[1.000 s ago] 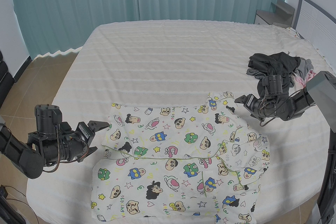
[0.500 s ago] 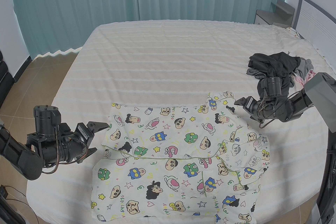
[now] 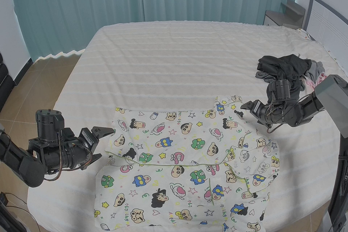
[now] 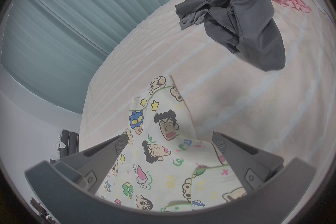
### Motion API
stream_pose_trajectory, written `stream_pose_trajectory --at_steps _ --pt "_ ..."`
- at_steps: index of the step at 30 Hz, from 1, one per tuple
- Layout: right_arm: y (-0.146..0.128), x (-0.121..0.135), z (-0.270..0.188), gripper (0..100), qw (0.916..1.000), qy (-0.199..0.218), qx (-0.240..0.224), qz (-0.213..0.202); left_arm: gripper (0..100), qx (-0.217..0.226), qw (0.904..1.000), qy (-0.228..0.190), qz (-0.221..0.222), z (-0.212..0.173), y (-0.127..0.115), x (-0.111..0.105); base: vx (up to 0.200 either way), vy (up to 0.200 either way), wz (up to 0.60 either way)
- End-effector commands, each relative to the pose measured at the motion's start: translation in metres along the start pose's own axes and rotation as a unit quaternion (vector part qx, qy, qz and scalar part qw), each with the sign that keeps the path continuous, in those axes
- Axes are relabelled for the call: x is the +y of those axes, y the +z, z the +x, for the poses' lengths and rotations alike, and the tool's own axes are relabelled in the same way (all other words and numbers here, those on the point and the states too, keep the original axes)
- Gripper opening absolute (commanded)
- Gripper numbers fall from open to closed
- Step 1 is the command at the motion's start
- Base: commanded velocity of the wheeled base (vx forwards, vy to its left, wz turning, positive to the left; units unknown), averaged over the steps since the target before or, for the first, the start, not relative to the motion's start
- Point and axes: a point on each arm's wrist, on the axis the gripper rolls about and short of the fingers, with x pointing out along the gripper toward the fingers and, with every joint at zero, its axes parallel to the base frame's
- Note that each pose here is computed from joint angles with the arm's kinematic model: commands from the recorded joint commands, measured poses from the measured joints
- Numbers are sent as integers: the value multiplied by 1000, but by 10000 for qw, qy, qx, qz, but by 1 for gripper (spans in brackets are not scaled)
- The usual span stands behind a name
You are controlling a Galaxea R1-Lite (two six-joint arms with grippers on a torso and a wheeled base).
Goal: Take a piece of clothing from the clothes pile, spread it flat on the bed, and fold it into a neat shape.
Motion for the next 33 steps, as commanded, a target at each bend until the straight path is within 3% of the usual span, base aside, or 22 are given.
stream_pose_trajectory --at_steps 1,12,33 --pt "0 2 -1 100 10000 20 -12 -9 100 47 10000 6 14 1 -2 0 200 0 0" --pt "-3 -1 5 100 10000 -13 50 -30 100 68 10000 30 14 2 -4 1 36 0 0" --pt "8 1 76 100 10000 -19 45 -38 100 171 9998 35 51 2 -10 1 0 0 0"
